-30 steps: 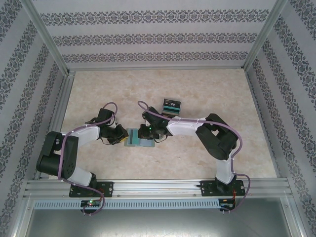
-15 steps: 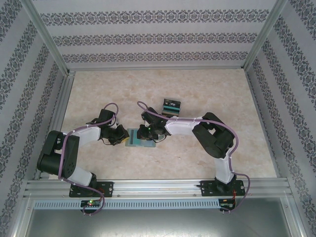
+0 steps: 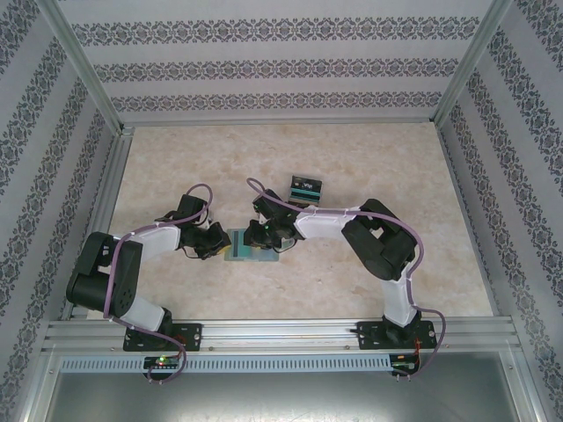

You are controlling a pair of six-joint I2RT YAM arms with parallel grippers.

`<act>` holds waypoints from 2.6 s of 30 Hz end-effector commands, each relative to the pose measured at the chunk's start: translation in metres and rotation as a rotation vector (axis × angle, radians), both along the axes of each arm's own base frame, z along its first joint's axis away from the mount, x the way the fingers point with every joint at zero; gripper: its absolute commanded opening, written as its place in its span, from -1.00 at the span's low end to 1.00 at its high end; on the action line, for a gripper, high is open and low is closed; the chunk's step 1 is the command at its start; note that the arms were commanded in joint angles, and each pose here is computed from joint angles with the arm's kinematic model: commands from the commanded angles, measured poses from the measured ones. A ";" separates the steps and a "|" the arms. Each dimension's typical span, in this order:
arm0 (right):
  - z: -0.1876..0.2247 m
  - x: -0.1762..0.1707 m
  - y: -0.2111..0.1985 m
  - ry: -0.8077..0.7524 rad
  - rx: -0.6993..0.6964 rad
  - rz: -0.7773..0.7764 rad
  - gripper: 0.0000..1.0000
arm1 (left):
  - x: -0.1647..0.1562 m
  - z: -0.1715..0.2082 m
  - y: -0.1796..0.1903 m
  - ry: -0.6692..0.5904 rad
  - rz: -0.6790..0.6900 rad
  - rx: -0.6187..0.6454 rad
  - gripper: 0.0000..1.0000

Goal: Take the credit cards out of the card holder

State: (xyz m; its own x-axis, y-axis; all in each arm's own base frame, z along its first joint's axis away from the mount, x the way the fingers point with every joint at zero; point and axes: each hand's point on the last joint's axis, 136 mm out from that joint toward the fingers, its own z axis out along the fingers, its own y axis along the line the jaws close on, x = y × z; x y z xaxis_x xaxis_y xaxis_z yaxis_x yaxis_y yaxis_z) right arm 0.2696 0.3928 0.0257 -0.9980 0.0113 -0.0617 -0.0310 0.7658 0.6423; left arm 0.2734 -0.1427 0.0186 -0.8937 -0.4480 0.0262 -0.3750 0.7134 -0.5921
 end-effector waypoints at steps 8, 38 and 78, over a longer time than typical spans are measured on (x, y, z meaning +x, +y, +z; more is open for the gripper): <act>-0.005 0.005 -0.006 0.029 0.065 -0.056 -1.00 | -0.010 -0.011 -0.005 0.036 -0.025 0.022 -0.83; -0.009 0.010 -0.065 0.019 0.060 -0.111 -1.00 | -0.012 -0.015 0.000 0.064 -0.041 0.066 -1.00; -0.022 -0.001 -0.020 0.060 0.067 -0.005 -1.00 | 0.029 0.029 -0.031 -0.086 -0.066 -0.066 -0.73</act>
